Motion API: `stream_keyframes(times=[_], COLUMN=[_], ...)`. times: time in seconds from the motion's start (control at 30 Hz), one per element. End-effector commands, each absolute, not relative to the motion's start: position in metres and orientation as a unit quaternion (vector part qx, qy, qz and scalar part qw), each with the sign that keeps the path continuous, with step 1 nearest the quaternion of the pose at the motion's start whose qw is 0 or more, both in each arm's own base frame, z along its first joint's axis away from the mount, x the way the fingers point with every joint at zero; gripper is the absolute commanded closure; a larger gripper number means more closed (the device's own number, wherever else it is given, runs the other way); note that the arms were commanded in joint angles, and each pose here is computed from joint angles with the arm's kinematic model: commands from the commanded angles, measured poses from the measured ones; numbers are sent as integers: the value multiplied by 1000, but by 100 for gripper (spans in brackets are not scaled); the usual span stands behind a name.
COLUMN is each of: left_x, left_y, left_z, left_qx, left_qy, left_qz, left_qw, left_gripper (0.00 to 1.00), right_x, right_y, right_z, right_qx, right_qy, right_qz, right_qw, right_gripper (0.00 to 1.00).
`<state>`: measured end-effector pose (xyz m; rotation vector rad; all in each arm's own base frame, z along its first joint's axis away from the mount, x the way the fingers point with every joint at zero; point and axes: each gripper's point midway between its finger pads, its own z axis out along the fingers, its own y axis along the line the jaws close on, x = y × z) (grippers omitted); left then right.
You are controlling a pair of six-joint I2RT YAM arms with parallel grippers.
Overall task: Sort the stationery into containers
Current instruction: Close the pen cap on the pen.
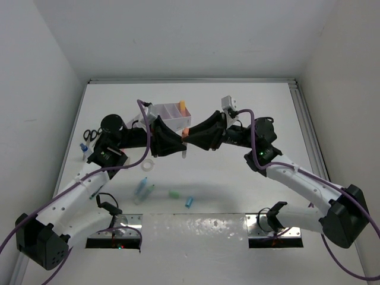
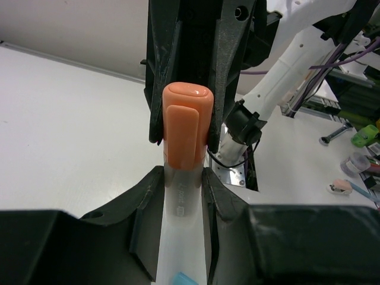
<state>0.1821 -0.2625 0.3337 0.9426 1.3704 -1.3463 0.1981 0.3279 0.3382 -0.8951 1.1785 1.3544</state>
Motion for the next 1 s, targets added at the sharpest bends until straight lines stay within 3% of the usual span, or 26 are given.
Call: stream_keyframes(times=[0.0, 0.5, 0.8, 0.83, 0.97], left_x=[171, 184, 186, 188, 184], left_y=[-244, -234, -240, -241, -245], left_z=[455, 459, 437, 433, 413], left_qx=[412, 405, 430, 436, 454], left_qy=[389, 398, 414, 416, 429], left_qz=[-497, -492, -480, -472, -466], left_qw=[657, 660, 643, 644, 627], left_gripper=[100, 100, 100, 100, 100], right_x=[168, 150, 161, 165, 174], right_y=[333, 325, 338, 341, 348], right_z=[212, 143, 161, 173, 203], right_qx=[-377, -360, -354, -353, -345], right_qy=[629, 688, 681, 674, 658], right_qz=[586, 557, 565, 571, 579], right_qw=[345, 295, 302, 310, 336], right_gripper=[100, 100, 100, 87, 73])
